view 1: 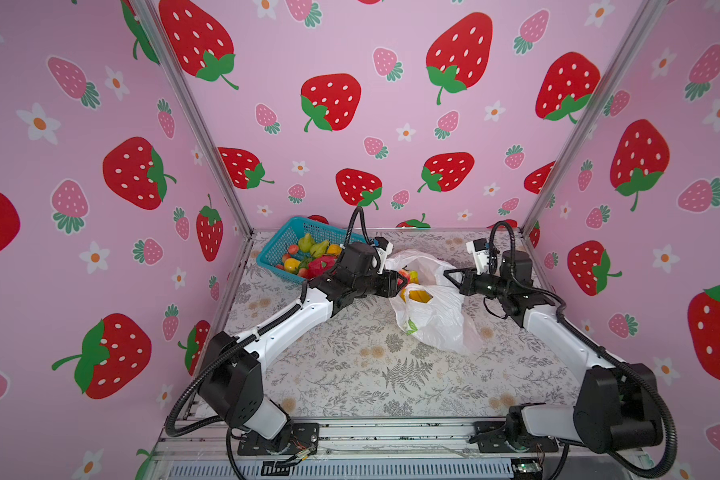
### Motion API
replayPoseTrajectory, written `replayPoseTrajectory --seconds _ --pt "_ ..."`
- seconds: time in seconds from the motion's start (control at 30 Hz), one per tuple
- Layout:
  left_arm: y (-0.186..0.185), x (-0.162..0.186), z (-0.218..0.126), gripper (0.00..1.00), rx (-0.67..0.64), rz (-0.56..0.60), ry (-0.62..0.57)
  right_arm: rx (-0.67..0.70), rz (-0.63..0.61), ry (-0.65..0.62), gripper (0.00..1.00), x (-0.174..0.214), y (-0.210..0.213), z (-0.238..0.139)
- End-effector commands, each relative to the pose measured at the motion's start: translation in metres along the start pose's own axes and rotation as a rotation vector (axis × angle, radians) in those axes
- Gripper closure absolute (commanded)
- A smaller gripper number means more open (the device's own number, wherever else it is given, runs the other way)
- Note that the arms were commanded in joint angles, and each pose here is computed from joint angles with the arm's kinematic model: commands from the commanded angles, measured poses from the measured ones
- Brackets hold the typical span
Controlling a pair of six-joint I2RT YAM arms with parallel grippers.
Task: Place the fake fruits into the plastic bag and tie a complex knot
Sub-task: 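Carry the red peach with the left gripper to the bag mouth, then lower the peach into the bag and open the left gripper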
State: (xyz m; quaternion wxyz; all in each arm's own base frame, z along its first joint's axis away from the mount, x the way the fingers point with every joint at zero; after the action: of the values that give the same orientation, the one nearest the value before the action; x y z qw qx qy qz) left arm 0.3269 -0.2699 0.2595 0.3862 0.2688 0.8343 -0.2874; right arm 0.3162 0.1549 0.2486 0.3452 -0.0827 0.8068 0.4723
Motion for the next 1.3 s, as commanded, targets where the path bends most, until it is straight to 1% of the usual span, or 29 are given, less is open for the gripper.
replayPoseTrajectory --seconds 0.0,0.13,0.27,0.5,0.63,0.77,0.93,1.1,1.27 --pt "0.009 -0.014 0.01 0.58 -0.059 0.008 -0.023 -0.073 -0.054 0.009 1.0 0.002 0.019 -0.002" --pt "0.009 -0.006 0.042 0.58 -0.032 0.013 0.041 -0.106 -0.058 0.03 1.0 0.005 0.023 0.002" --pt "-0.001 0.011 0.064 0.57 0.022 0.023 0.085 -0.08 -0.038 0.015 1.0 0.003 0.02 0.003" --pt "-0.01 0.047 0.083 0.52 0.072 0.03 0.177 -0.062 -0.011 0.009 1.0 0.0 0.015 0.007" --pt "-0.006 0.06 0.087 0.43 0.061 0.041 0.212 -0.044 -0.008 0.001 1.0 0.0 0.011 0.007" --pt "-0.003 0.057 0.081 0.33 0.064 0.061 0.211 -0.033 -0.003 0.003 1.0 0.001 0.009 0.006" --pt "-0.004 0.049 0.071 0.26 0.07 0.084 0.184 -0.019 -0.001 -0.002 1.0 0.001 0.006 0.004" --pt "-0.004 0.045 0.054 0.25 0.089 0.081 0.171 0.003 -0.001 -0.01 1.0 0.001 0.003 0.001" --pt "-0.007 0.045 0.014 0.27 0.137 0.112 0.141 0.083 0.003 -0.064 1.0 -0.006 -0.005 -0.007"
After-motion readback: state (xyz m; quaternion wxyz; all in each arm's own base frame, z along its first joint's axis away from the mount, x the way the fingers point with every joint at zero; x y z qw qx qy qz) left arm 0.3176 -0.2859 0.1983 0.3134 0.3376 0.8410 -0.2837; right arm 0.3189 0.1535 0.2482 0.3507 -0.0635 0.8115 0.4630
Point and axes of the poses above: each gripper's point midway between its finger pads, its own z axis out along the fingers, its own y axis along the line the jaws close on, x = y × z, the point moved 6 cm from there along -z, back along the fingers, and after that the axes turned 14 degrees about z, right-handed, at the moved point
